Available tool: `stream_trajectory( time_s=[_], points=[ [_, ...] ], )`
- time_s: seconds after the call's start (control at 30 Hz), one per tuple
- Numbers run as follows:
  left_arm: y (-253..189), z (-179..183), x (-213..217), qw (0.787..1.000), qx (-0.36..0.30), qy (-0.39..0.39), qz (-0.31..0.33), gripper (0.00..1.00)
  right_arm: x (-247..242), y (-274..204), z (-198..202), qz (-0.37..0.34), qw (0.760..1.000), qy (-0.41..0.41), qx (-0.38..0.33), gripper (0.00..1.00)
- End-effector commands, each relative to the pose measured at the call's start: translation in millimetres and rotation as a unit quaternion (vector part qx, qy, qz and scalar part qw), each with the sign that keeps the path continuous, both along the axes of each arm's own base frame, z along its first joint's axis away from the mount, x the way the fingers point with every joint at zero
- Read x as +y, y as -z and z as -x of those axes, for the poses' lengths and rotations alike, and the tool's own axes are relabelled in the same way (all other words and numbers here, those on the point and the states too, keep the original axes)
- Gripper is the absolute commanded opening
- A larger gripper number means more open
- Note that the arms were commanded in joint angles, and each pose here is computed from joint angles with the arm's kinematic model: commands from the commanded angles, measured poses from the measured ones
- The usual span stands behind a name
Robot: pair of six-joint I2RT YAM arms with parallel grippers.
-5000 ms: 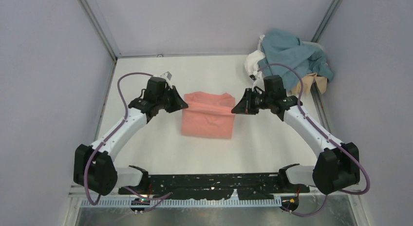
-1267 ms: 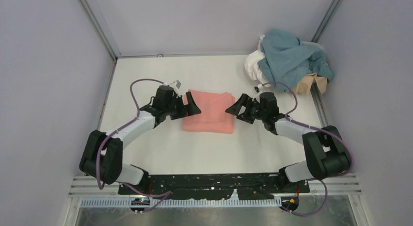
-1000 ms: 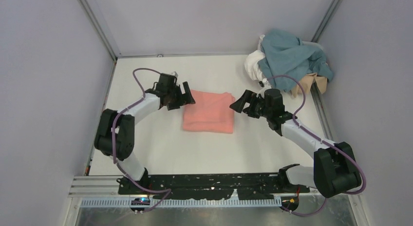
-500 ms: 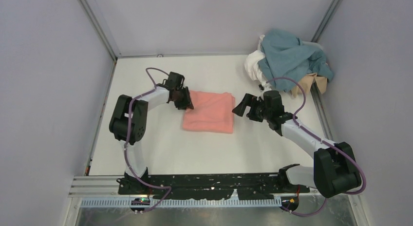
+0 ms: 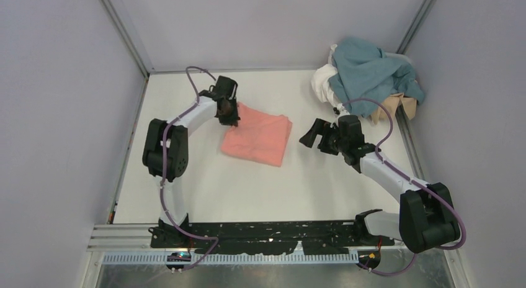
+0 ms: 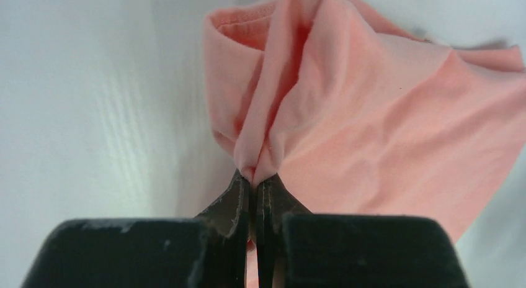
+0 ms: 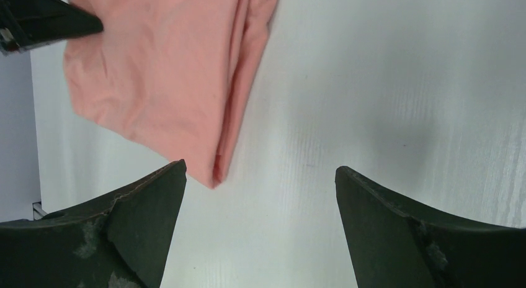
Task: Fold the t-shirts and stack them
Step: Put the neatly folded tshirt into the corner of the board with the left arm
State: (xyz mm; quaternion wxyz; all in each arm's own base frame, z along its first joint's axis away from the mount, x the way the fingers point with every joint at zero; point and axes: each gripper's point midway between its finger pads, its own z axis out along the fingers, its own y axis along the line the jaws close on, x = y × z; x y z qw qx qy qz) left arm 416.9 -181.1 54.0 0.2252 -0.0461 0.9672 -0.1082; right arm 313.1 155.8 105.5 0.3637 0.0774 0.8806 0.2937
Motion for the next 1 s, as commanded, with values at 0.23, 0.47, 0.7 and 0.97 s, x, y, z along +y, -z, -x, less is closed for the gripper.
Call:
stream_trajectory(
  time_s=[0.23, 0.47, 0.7, 0.97],
  points=[
    [-56, -80, 170, 0.982, -0.066, -0.072, -0.161, 0.00, -21, -5, -6, 0.037, 0.999, 0.020, -0.012, 0.95],
    [-66, -104, 261, 0.976, -0.062, -0.115, -0.172, 0.00, -27, 3, -8, 0.048, 0.999, 0.022, -0.001, 0.95],
    [-66, -125, 308, 0.978, -0.052, -0.124, -0.159, 0.00, -31, 3, -12, 0.063, 0.998, 0.025, -0.004, 0.95],
    [-82, -148, 325, 0.981, -0.104, -0.100, -0.131, 0.00, -37, 2, -12, 0.075, 0.997, 0.034, -0.004, 0.95]
  ],
)
